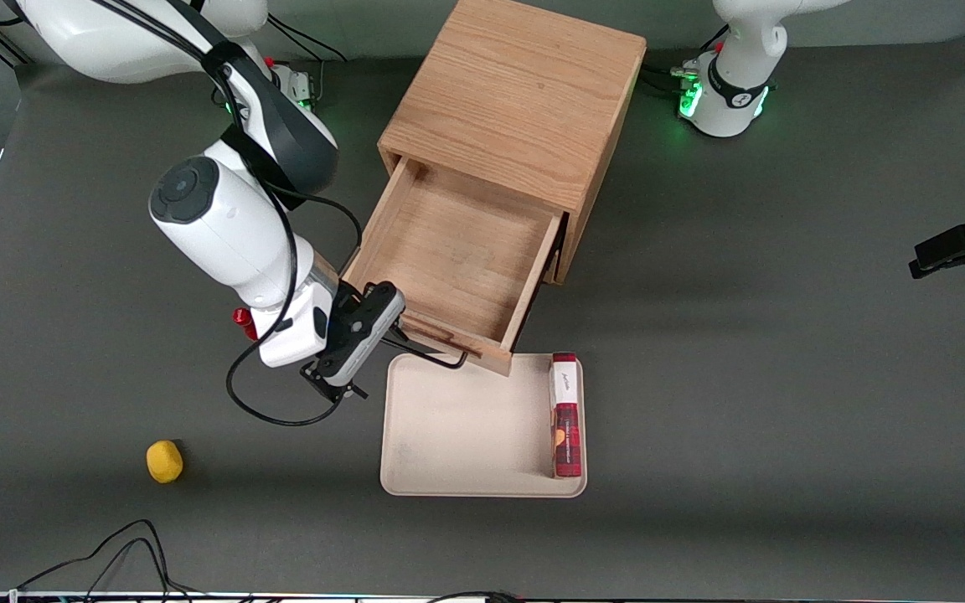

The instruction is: Open upper drawer

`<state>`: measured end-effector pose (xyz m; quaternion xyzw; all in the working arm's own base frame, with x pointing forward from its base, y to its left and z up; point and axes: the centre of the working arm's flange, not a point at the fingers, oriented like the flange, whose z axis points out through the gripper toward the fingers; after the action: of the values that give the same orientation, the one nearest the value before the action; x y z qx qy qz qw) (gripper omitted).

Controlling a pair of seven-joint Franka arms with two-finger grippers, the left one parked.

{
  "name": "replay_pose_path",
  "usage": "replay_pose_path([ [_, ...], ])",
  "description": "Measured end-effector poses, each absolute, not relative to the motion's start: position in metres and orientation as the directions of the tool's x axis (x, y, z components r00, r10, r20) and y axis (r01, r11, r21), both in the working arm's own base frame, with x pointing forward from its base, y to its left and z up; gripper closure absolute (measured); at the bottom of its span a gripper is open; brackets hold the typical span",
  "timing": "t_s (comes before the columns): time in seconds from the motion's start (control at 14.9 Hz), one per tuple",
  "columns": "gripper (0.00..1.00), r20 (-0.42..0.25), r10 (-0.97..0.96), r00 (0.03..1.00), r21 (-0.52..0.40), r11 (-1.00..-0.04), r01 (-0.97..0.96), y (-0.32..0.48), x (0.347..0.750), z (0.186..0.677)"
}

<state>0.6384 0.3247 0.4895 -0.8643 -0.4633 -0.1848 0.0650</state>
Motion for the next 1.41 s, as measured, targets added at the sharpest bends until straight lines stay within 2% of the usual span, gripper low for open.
replay_pose_path([
  [0.2, 0.0, 0.398, 0.759, 0.516, 0.122, -0.601, 0.79, 0.296, 0.641, 0.529],
  [0.47, 0.0, 0.313, 0.73, 0.607, 0.182, -0.673, 0.717, 0.233, 0.626, 0.591],
  [0.87, 0.0, 0.213, 0.451, 0.867, 0.003, -0.887, 0.461, 0.125, 0.587, 0.642],
  [1.01, 0.0, 0.141, 0.316, 0.938, -0.056, -0.944, 0.326, 0.104, 0.566, 0.648],
  [1.21, 0.0, 0.055, 0.21, 0.976, -0.06, -0.975, 0.213, 0.095, 0.535, 0.66],
  [1.41, 0.0, 0.036, 0.069, 0.997, -0.059, -0.996, 0.071, 0.08, 0.528, 0.664],
])
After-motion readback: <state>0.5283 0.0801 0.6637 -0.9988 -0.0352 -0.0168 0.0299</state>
